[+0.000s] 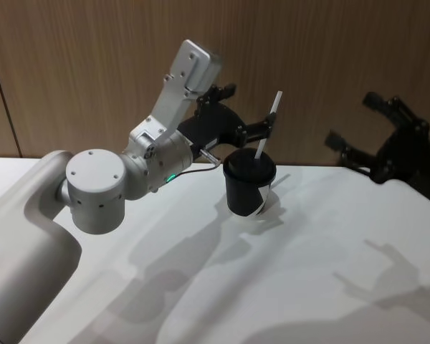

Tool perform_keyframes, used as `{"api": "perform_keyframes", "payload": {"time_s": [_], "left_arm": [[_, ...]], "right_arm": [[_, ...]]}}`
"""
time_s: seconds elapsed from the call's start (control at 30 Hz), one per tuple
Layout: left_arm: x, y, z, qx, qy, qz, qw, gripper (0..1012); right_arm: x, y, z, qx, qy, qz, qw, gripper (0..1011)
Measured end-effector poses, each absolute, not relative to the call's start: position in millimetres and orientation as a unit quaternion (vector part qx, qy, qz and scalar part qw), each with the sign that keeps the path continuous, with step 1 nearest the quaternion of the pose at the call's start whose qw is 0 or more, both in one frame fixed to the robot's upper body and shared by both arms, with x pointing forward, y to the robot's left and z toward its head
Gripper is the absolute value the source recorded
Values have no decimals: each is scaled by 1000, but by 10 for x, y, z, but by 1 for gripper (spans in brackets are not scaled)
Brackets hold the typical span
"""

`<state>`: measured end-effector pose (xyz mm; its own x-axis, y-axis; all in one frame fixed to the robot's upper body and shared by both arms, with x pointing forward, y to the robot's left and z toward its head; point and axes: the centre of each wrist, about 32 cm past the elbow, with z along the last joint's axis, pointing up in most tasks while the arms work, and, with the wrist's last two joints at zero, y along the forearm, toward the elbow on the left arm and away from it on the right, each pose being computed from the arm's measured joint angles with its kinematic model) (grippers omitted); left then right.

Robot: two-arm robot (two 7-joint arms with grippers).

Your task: Pick up the straw with one hand, pass it to the other hand, and insert it into the cup.

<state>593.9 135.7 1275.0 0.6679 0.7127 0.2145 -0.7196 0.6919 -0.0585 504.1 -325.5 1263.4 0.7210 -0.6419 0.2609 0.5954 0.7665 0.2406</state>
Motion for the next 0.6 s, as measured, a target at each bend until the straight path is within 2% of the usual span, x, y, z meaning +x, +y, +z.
{"api": "perform_keyframes", "payload": {"time_s": [0.6], "left_arm": [[5822,1438,12696,-45,-137,378,914,1003]], "right_arm": [[5062,-2849,12959,133,-120,-360,916,1001]]}}
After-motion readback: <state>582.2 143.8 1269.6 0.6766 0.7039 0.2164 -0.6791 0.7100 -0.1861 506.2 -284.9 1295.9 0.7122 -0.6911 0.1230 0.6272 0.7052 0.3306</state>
